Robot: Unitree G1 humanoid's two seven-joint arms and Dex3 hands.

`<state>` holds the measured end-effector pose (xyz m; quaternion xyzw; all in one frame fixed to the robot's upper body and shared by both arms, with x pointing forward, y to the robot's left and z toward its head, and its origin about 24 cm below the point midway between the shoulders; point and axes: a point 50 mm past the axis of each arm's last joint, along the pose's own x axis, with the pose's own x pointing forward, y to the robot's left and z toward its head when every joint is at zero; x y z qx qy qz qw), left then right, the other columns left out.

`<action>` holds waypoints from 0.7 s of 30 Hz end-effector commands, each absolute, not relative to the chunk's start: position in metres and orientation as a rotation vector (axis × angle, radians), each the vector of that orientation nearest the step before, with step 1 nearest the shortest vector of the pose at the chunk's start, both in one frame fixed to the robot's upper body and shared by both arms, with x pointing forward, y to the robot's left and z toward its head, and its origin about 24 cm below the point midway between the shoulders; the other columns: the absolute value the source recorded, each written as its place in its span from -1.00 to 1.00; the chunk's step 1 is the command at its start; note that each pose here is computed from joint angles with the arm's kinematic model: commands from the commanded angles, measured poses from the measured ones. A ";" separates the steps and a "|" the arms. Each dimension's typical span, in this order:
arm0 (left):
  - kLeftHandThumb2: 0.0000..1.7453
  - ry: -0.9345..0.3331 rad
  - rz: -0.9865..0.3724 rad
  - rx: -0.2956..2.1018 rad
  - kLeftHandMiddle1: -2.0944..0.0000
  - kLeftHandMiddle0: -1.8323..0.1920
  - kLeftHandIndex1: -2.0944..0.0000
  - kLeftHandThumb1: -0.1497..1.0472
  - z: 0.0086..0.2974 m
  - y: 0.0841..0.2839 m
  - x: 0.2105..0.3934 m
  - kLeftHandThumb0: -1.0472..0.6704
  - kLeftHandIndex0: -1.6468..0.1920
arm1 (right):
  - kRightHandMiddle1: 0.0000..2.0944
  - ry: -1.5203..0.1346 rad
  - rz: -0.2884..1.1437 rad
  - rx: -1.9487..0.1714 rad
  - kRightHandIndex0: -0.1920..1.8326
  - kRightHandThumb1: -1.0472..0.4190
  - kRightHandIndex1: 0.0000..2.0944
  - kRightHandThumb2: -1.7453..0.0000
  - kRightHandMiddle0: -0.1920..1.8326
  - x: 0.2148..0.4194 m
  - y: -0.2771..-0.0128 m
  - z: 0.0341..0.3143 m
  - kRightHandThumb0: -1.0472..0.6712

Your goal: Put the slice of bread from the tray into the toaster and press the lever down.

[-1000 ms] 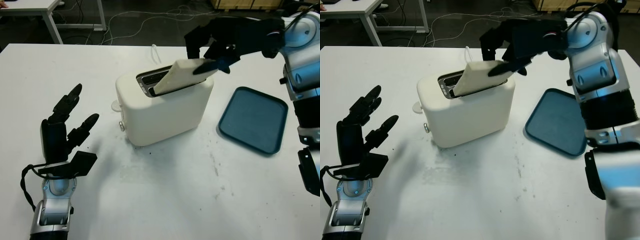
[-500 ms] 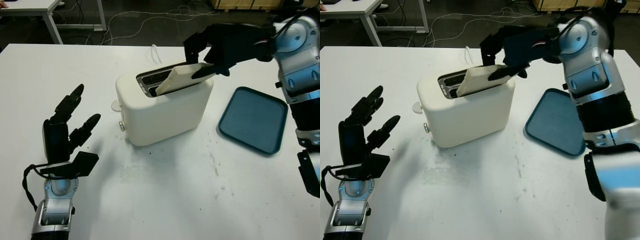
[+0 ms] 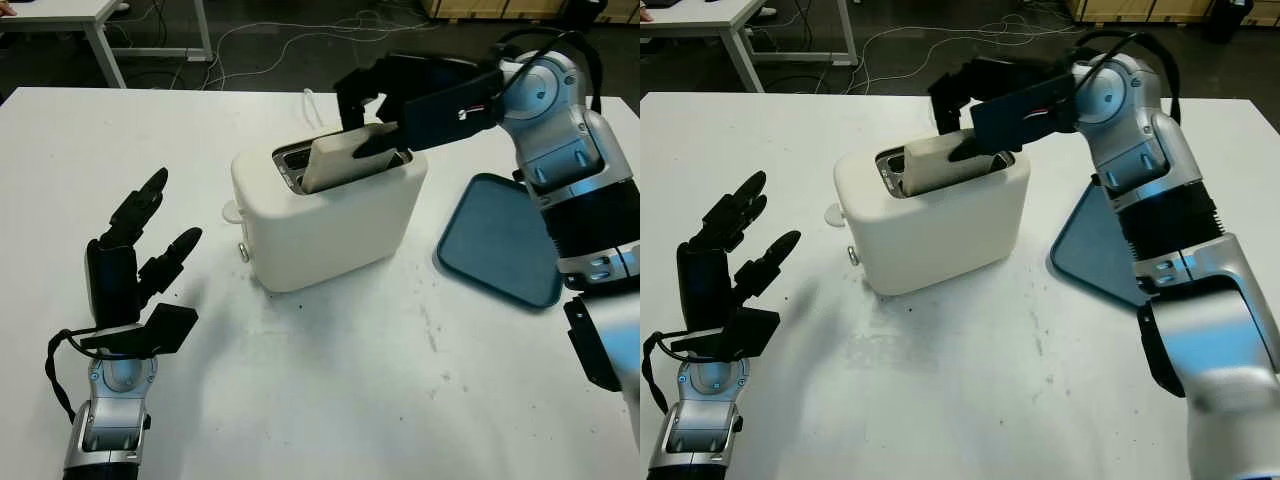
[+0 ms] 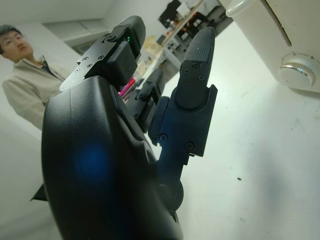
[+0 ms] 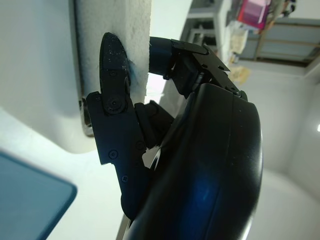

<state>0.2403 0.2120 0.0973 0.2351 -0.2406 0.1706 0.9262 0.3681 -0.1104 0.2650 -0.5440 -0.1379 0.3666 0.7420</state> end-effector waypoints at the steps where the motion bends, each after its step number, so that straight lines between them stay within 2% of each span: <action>1: -0.97 -0.495 0.349 0.493 1.00 0.12 1.00 0.79 0.097 0.211 0.238 -0.29 0.14 | 0.34 -0.390 0.796 -1.248 -0.25 -0.83 0.47 0.74 -0.28 0.364 -0.106 0.275 -0.53; 2: -0.97 -0.494 0.349 0.493 1.00 0.12 1.00 0.79 0.096 0.211 0.238 -0.29 0.14 | 0.02 -0.412 0.796 -1.281 -0.38 -0.83 0.25 0.79 -0.28 0.363 -0.106 0.276 -0.58; 4: -0.97 -0.495 0.349 0.494 1.00 0.12 1.00 0.79 0.096 0.212 0.238 -0.29 0.14 | -0.55 -0.459 0.790 -1.336 -0.56 -0.83 -0.04 0.86 -0.24 0.360 -0.107 0.278 -0.63; 6: -0.97 -0.492 0.349 0.492 1.00 0.12 1.00 0.79 0.096 0.212 0.238 -0.29 0.14 | -0.75 -0.513 0.769 -1.381 -0.66 -0.83 -0.15 0.89 -0.26 0.359 -0.108 0.279 -0.63; 7: -0.97 -0.491 0.348 0.490 1.00 0.12 1.00 0.79 0.096 0.212 0.238 -0.29 0.14 | -0.83 -0.549 0.751 -1.402 -0.74 -0.83 -0.14 0.89 -0.30 0.358 -0.109 0.280 -0.61; 11: -0.97 -0.497 0.345 0.490 1.00 0.12 1.00 0.79 0.097 0.212 0.238 -0.29 0.14 | -0.90 -0.731 0.635 -1.504 -0.79 -0.83 -0.12 0.88 -0.33 0.356 -0.111 0.281 -0.60; 15: -0.97 -0.504 0.342 0.520 1.00 0.12 1.00 0.79 0.099 0.213 0.238 -0.29 0.14 | -0.89 -1.000 0.481 -1.658 -0.68 -0.83 -0.09 0.92 -0.25 0.354 -0.113 0.280 -0.58; 21: -0.93 -0.567 0.304 0.581 1.00 0.12 1.00 0.79 0.112 0.215 0.237 -0.31 0.15 | -0.87 -1.219 0.334 -1.760 -0.51 -0.81 -0.12 0.99 -0.14 0.358 -0.122 0.276 -0.47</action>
